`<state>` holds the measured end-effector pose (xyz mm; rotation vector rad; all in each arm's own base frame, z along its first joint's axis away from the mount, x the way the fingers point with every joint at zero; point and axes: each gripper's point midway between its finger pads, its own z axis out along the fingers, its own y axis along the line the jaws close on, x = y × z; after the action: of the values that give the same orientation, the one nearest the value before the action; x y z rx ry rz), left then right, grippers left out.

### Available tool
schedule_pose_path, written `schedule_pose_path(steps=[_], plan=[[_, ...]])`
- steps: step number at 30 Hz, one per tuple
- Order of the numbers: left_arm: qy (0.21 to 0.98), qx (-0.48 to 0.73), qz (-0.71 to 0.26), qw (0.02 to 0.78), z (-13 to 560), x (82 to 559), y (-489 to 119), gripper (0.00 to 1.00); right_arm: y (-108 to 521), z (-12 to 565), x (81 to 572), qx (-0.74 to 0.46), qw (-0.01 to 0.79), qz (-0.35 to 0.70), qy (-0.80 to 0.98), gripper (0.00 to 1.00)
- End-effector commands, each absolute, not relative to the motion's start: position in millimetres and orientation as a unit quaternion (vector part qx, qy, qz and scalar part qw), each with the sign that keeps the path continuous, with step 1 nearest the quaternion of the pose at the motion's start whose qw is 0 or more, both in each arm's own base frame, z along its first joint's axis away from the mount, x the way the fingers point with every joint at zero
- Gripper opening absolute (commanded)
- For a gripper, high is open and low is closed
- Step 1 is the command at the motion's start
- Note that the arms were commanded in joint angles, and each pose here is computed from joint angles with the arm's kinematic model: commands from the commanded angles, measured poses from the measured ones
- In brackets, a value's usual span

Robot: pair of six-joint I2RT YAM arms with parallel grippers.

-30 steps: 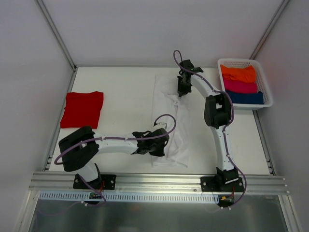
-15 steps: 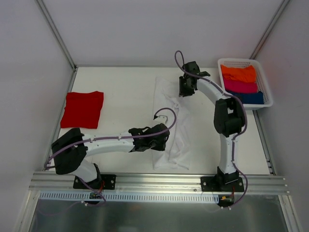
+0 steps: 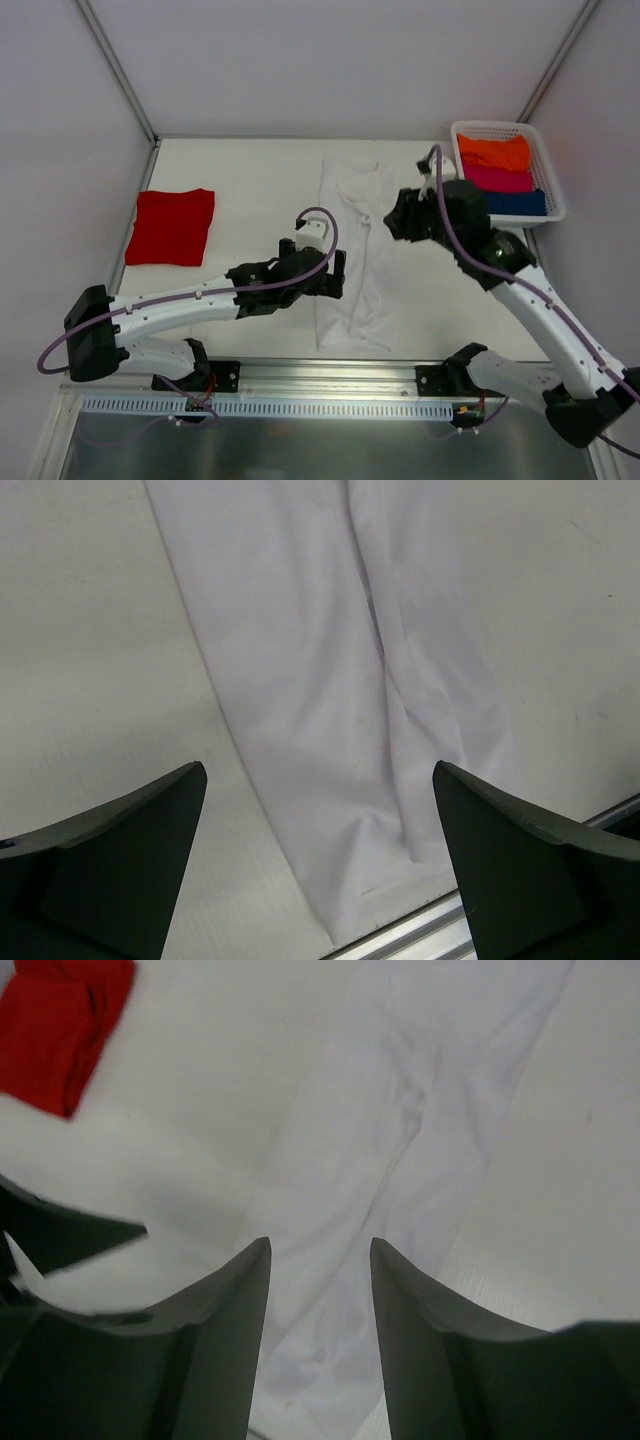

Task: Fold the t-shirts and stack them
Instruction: Rotate the tshirt 90 degrees

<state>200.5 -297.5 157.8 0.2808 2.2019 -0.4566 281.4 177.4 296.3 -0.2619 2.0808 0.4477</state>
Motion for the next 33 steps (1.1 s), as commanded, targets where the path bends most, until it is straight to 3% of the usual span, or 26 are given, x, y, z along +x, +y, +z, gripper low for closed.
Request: schedule_pose_path(steps=[1, 3, 9, 18, 25, 33], plan=[[0.873, 0.107, -0.179, 0.441, 158.2, 197.6, -280.3, 0.99, 178.7, 189.5, 226.8, -0.070, 0.378, 0.191, 0.903, 0.48], [0.874, 0.104, -0.187, 0.436, 153.6, 191.2, -271.9, 0.99, 166.5, 134.8, 198.6, -0.057, 0.342, 0.175, 0.921, 0.48], [0.874, 0.087, -0.212, 0.428, 144.9, 176.1, -252.3, 0.99, 165.3, 85.5, 141.3, -0.037, 0.323, 0.196, 0.925, 0.46], [0.883, 0.078, -0.221, 0.408, 129.8, 166.0, -246.0, 0.99, 190.4, 87.8, 107.5, -0.067, 0.344, 0.176, 0.920, 0.44], [0.894, 0.080, -0.196, 0.395, 113.3, 167.2, -246.4, 0.99, 226.8, 76.9, 101.9, -0.113, 0.338, 0.094, 0.930, 0.44], [0.889, 0.085, -0.199, 0.405, 115.8, 165.3, -238.2, 0.99, 250.1, 75.2, 103.8, -0.119, 0.343, 0.102, 0.926, 0.45]])
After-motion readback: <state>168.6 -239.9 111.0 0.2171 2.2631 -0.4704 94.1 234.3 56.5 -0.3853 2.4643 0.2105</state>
